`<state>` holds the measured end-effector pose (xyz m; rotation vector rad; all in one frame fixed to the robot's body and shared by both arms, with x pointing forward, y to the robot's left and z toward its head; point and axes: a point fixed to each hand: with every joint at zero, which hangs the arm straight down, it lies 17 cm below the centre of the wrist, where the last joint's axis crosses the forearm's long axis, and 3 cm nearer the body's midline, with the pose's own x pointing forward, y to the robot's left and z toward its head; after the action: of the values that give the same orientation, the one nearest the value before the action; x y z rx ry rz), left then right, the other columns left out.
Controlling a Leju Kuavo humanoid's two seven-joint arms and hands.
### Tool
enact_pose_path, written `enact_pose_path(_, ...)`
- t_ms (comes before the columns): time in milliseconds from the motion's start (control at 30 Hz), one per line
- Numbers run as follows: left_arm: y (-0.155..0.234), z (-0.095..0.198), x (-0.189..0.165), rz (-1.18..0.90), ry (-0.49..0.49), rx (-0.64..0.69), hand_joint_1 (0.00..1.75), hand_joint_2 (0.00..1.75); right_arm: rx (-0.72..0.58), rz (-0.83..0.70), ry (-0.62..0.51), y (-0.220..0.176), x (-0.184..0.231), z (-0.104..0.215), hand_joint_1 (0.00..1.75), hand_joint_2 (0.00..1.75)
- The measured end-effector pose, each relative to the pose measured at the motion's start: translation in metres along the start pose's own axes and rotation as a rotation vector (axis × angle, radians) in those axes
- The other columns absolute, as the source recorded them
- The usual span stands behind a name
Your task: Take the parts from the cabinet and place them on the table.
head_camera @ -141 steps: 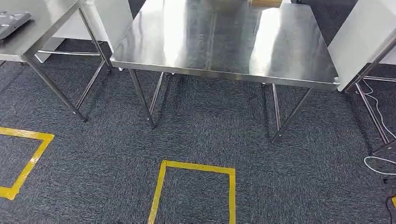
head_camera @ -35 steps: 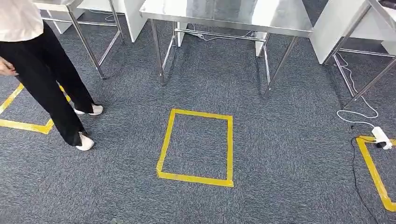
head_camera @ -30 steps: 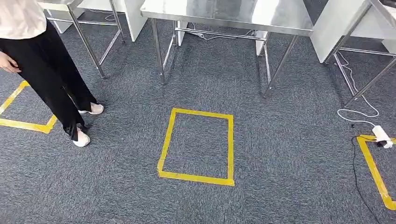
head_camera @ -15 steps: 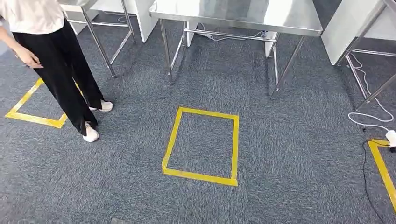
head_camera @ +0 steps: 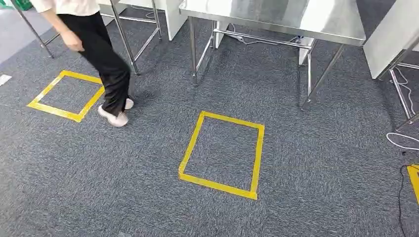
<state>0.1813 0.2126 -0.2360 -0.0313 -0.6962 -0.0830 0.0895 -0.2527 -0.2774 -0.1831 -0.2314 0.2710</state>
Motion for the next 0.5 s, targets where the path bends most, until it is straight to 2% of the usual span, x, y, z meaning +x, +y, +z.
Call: enact_pose_path(500,-0.003,0.0002,0.0004,0.0,-0.002,-0.002,0.0,0.0,0.002,0.006,0.002,-0.001,-0.0011,-0.0003,0.0,0.0)
